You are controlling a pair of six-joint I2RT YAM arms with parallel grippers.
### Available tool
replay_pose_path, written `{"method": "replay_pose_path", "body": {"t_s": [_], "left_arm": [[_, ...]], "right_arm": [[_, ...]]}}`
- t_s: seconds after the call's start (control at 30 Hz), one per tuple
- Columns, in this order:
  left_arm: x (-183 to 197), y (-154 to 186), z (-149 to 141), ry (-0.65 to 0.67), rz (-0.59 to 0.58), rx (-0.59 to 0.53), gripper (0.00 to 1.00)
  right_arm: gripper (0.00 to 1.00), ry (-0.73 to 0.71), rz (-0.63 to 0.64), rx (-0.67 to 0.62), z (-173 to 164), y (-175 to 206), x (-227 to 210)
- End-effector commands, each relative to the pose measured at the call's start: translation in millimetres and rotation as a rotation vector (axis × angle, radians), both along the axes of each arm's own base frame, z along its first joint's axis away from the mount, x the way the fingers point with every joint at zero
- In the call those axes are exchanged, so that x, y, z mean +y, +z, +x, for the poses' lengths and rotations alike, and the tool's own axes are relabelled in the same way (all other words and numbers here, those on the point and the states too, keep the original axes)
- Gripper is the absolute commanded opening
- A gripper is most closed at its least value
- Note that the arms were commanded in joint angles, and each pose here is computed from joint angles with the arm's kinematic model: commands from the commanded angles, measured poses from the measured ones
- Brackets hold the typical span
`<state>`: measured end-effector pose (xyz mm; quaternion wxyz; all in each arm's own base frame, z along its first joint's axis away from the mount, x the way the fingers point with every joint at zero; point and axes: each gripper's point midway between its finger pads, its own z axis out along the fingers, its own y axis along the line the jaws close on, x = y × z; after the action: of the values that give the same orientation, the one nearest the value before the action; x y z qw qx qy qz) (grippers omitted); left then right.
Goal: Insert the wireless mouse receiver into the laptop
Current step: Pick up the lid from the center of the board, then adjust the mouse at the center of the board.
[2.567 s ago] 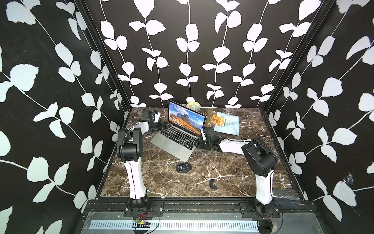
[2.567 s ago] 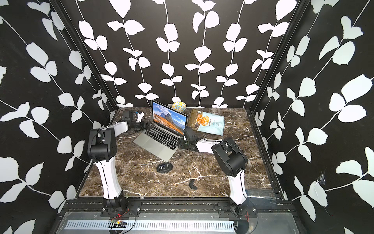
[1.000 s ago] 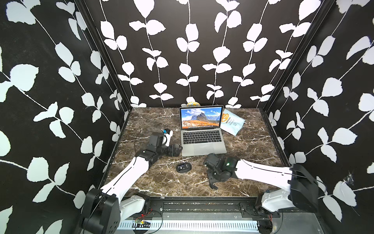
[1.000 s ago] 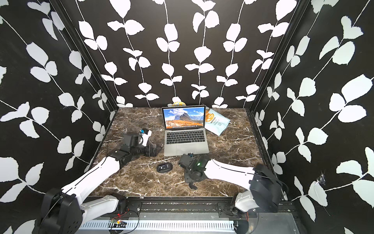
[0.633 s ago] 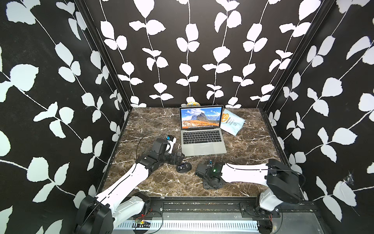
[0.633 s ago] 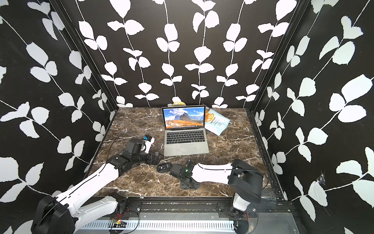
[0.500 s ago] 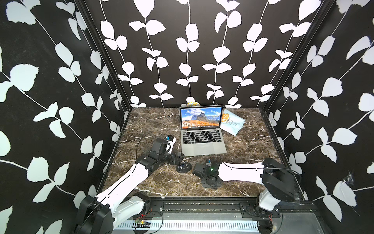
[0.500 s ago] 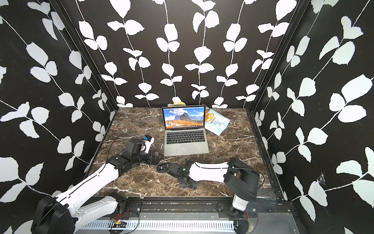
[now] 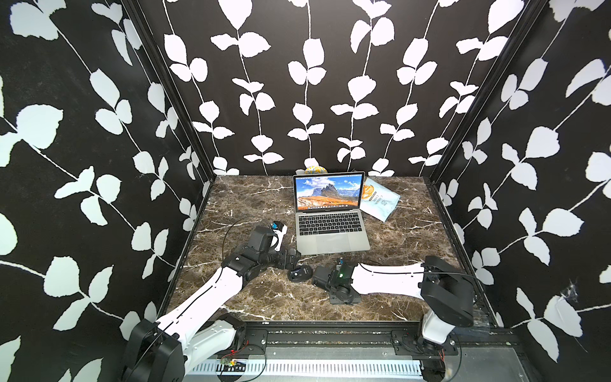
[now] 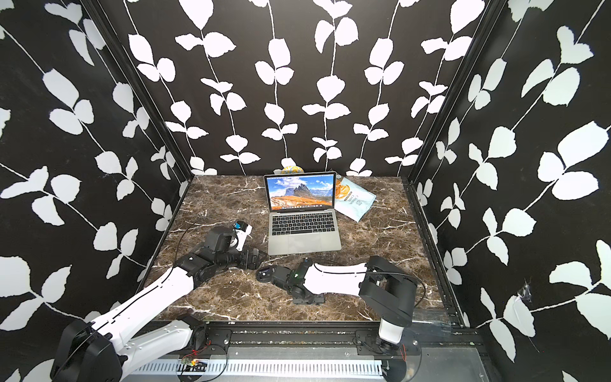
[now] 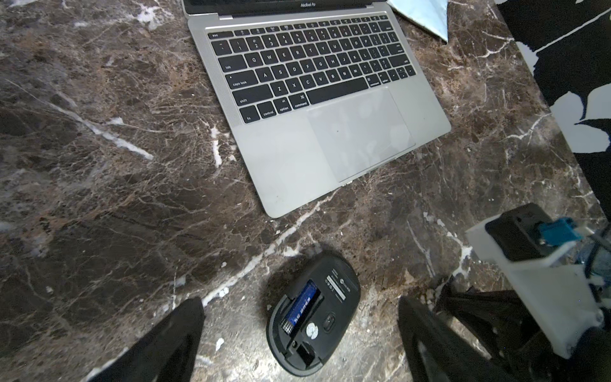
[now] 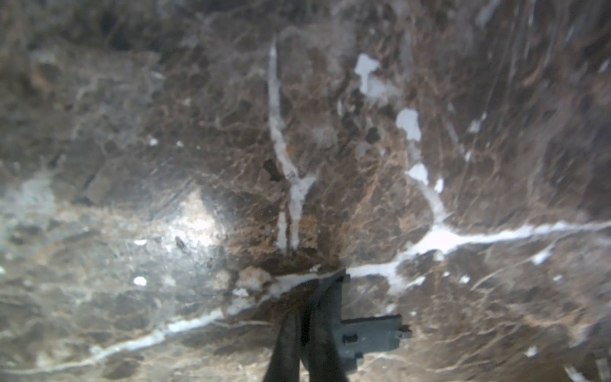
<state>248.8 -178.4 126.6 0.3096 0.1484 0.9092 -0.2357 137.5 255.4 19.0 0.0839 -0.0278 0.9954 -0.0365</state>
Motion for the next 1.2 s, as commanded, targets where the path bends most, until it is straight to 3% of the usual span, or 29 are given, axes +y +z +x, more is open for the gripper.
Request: {"method": "replay_pose_path", "body": {"t_s": [0.0,0.2,0.37,0.8,1.17], "left_arm": [[-0.6,-16.2,-6.9,-0.016,0.023,0.058,0.96],[-23.4,-47.4,-19.6,-0.105,-0.001,0.254,0.96],[-37.2,-65.7,-31.9,-0.163,0.023,0.335,0.96],[-57.0,-81.7,-82.2,-0.261,0.108,0.441,0.96],[-66.5,-76.0,-85.0,-0.286,0.104,0.434,0.96]], "right_arm": [[0.0,-0.009,-0.058,-0.02,-1.2,5.4,-16.6],[0.0,-0.011,-0.017,-0.074,-0.1,30.7,-29.6],[0.0,-0.019,0.062,-0.177,9.1,65.1,-38.2],[0.0,-0.027,0.109,-0.257,19.8,82.5,-65.7],[0.0,-0.031,0.14,-0.296,26.0,85.9,-76.0]]}}
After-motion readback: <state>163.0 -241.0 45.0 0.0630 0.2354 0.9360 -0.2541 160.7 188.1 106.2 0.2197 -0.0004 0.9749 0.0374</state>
